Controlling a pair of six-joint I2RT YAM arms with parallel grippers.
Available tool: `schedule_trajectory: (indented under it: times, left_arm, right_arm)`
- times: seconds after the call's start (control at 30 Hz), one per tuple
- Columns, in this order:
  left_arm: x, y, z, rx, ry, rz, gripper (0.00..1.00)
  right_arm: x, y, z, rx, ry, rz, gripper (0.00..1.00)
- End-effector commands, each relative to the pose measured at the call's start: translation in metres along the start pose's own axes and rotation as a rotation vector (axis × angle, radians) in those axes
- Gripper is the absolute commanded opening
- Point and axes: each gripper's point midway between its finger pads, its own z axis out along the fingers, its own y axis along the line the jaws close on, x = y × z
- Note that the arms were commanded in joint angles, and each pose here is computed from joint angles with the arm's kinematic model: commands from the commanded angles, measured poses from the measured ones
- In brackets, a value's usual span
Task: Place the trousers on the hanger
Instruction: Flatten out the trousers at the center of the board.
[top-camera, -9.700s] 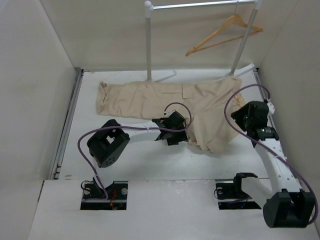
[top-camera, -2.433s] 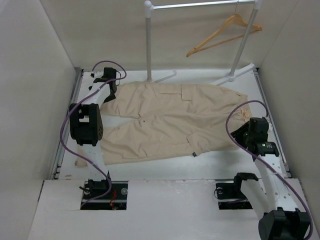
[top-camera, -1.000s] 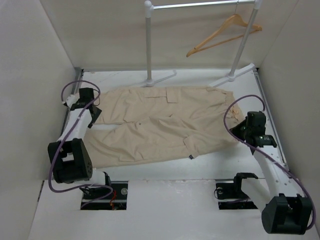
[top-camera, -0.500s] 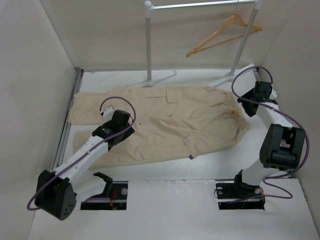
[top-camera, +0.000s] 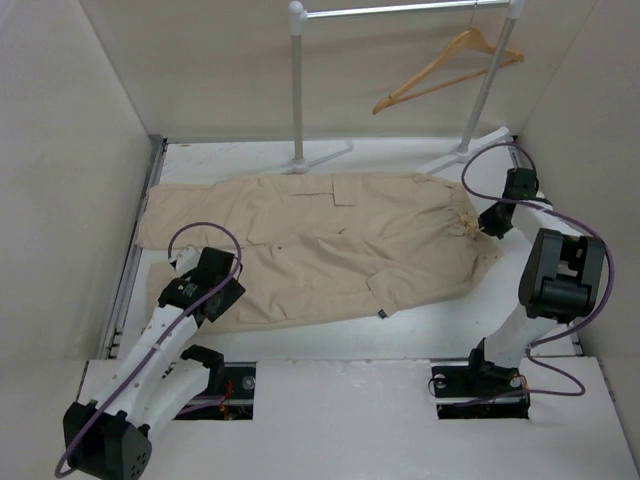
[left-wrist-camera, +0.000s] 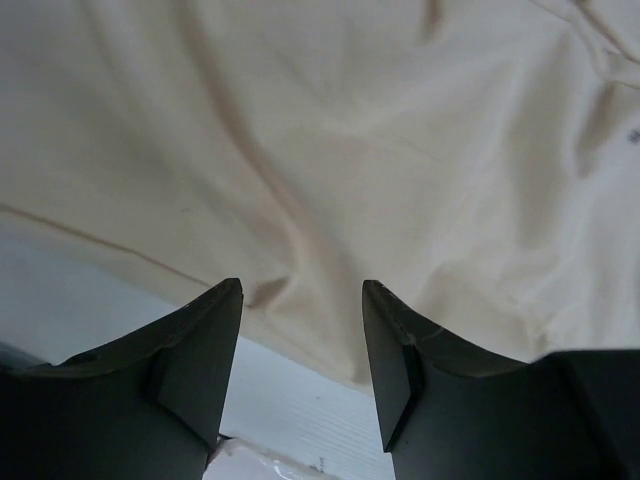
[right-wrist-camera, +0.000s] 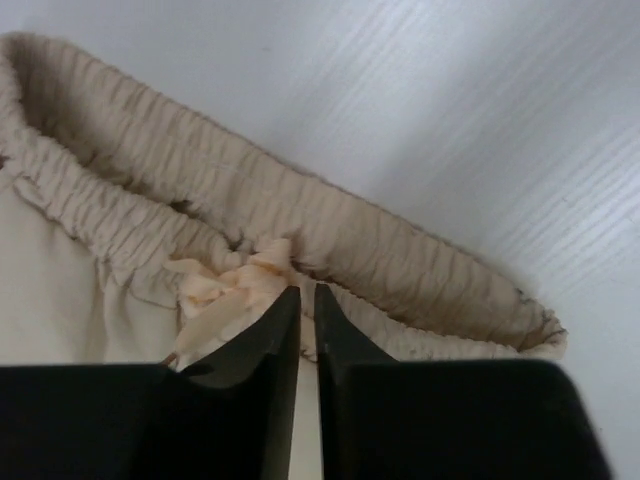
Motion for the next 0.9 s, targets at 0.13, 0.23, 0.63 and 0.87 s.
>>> schedule_trajectory:
  times: [0.13,0.23,0.63,0.87]
  left_arm:
    - [-0.023,0.054,-0.021,-0.223,-0.022,-0.231,0.49]
    - [-0.038,0.074,-0.019,-0.296,-0.055,-0.388,0.5]
    - [-0.111,0.088,0.07,-0.427,-0.108,-0.579,0.52]
    - [-0.132,0.066,0.121,-0.452,0.017,-0.475,0.52]
  right_arm:
    - [-0.03,-0.026,-0.043,-0.018,-0.14,0.21,0.11]
    - [-0.045,-0.025,-0.076,-0.053,-0.247,0.264,0.37]
    - [0.025,0.025,-0.117,-0.284,-0.176,0.166,0.62]
    - [0.039,0.016,-0.137,-0.353,-0.167,0.158,0.62]
